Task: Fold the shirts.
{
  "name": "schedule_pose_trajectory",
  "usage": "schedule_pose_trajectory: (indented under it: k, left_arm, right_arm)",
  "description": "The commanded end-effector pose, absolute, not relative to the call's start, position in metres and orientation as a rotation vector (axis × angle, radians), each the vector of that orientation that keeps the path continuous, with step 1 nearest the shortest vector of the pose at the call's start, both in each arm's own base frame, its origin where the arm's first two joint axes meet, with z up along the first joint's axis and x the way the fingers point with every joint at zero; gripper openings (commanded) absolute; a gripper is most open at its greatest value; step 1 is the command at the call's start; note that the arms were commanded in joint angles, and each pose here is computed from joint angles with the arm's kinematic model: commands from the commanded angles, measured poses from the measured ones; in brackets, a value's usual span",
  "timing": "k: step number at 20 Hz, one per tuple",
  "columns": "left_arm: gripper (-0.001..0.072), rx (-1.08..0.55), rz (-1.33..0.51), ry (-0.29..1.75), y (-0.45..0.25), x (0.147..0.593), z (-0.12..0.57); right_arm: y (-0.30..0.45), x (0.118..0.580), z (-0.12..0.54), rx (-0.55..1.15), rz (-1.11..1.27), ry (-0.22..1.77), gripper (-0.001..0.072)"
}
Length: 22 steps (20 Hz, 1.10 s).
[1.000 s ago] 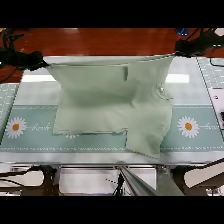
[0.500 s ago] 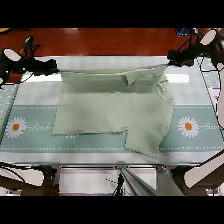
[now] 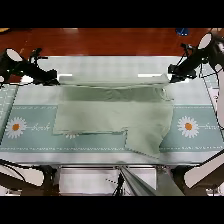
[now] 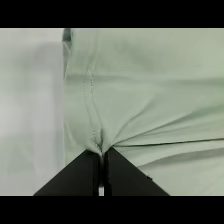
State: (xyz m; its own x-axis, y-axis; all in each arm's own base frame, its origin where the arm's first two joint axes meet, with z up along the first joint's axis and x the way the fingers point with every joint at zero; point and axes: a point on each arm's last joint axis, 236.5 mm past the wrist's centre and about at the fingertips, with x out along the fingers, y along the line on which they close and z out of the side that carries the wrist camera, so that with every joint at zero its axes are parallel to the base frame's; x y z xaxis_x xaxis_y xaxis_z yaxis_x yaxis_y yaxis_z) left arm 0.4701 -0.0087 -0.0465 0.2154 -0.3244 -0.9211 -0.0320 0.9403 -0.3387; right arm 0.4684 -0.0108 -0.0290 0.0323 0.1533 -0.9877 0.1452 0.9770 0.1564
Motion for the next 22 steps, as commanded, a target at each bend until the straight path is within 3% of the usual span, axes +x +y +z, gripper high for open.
schedule_pose_trajectory:
  k: [1,2,3,5,6,10,11,13,14,15,18,22]
  left_arm:
    - [0.0029,-0.343,-0.208,1.407,-0.015,0.460,-0.056]
    - [0.0048,-0.356,-0.215,1.400,-0.018,0.462,-0.055]
    - [0.0127,-0.368,-0.220,1.393,-0.020,0.463,-0.053]
    - [0.0321,-0.370,-0.220,1.391,-0.015,0.463,-0.046]
    - [0.0342,-0.369,-0.227,1.398,-0.009,0.460,-0.039]
    - [0.0342,-0.397,-0.218,1.419,0.029,0.439,0.002]
    - [0.0342,-0.408,-0.208,1.422,0.039,0.429,0.012]
    - [0.0350,-0.443,-0.186,1.442,0.056,0.406,0.018]
    - [0.0455,-0.474,-0.168,1.460,0.061,0.391,0.015]
    - [0.0496,-0.499,-0.164,1.489,0.062,0.371,0.007]
    - [0.0497,-0.609,-0.129,1.582,0.054,0.307,-0.033]
    - [0.0504,-0.752,-0.195,1.611,0.029,0.255,-0.067]
  right_arm:
    - [-0.012,0.447,-0.044,0.238,-0.011,1.634,0.0024]
    - [-0.011,0.447,-0.046,0.242,-0.009,1.635,0.0025]
    - [-0.011,0.448,-0.047,0.241,-0.003,1.629,0.0066]
    - [-0.011,0.444,-0.042,0.204,0.039,1.638,0.0275]
    - [-0.013,0.438,-0.035,0.167,0.062,1.649,0.0317]
    - [-0.072,0.402,0.022,-0.067,-0.121,1.672,0.0339]
    - [-0.089,0.388,0.039,-0.122,-0.178,1.690,0.0413]
    - [-0.101,0.372,0.061,-0.071,-0.219,1.668,0.0427]
    - [-0.107,0.362,0.066,-0.051,-0.234,1.663,0.0437]
    - [-0.110,0.353,0.066,-0.022,-0.231,1.659,0.0437]
    - [-0.090,0.347,0.047,0.157,-0.119,1.530,0.0437]
    - [-0.052,0.352,0.027,0.385,0.039,1.314,0.0470]
